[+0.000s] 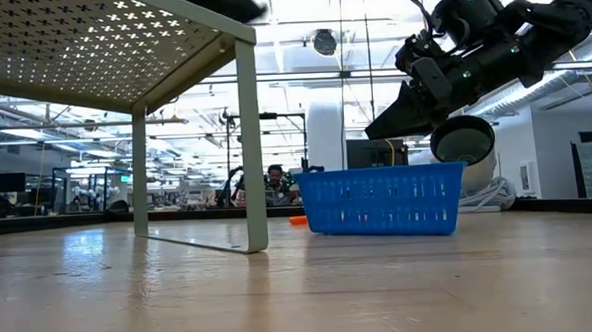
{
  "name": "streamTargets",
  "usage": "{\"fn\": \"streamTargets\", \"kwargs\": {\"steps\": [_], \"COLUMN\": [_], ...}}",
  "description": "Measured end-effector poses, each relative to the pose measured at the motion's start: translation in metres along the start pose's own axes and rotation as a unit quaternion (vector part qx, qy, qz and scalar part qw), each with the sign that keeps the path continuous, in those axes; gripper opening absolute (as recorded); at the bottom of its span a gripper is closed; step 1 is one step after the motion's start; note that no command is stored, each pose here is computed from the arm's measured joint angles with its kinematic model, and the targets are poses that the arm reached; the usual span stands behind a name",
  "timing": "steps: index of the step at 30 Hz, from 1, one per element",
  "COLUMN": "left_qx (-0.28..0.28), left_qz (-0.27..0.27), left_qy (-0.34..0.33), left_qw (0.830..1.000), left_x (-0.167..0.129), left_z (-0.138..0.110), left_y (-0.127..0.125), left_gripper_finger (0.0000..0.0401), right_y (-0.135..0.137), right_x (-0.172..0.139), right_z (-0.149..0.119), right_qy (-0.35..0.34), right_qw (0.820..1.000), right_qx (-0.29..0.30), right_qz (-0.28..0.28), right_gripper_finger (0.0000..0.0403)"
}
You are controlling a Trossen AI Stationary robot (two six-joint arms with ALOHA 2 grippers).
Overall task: Pick & Place Office Desk Supplies
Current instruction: Put the blue basket on the shelf
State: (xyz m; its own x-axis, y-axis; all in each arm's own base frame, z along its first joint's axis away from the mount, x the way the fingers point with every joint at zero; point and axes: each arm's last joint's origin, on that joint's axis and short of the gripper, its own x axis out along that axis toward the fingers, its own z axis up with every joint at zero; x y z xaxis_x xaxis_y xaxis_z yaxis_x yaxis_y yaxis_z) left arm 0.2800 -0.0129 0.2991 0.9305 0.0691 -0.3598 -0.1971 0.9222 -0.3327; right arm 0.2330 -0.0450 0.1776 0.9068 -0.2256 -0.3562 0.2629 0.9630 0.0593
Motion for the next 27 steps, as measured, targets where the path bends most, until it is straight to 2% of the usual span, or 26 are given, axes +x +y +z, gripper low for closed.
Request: {"fn": "streamTargets", "kwargs": {"steps": [4, 8, 14, 19, 27], "left_qx": [0.030, 0.045, 0.073, 0.059, -0.011], "left_qz": [-0.071, -0.139, -0.198, -0.194, -0.097], "left_qy": [-0.017, -0.014, 0.057, 0.063, 0.088], "left_qw": [0.997, 0.989, 0.976, 0.977, 0.991], "left_x": [-0.033, -0.060, -0.087, -0.100, -0.107], "left_z": [0.003, -0.002, -0.029, -0.044, -0.063], "left_y": [-0.027, -0.052, -0.082, -0.101, -0.102], "left_gripper_finger": [0.0007, 0.0016, 0.0009, 0.0019, 0.0119], "right_y": [0.000, 0.000, 0.000, 0.000, 0.000], "right_x": [0.000, 0.000, 0.000, 0.000, 0.000], "right_z": [0.000, 0.000, 0.000, 0.000, 0.000], "right_qy": [0.000, 0.000, 0.000, 0.000, -0.002], "right_qw": [1.000, 1.000, 1.000, 1.000, 1.000], "right_qx": [0.000, 0.000, 0.002, 0.004, 0.004], "right_qz": [0.000, 0.000, 0.000, 0.000, 0.000], "right_gripper_finger": [0.0128, 0.0128, 0.0128, 0.0128, 0.0128]}}
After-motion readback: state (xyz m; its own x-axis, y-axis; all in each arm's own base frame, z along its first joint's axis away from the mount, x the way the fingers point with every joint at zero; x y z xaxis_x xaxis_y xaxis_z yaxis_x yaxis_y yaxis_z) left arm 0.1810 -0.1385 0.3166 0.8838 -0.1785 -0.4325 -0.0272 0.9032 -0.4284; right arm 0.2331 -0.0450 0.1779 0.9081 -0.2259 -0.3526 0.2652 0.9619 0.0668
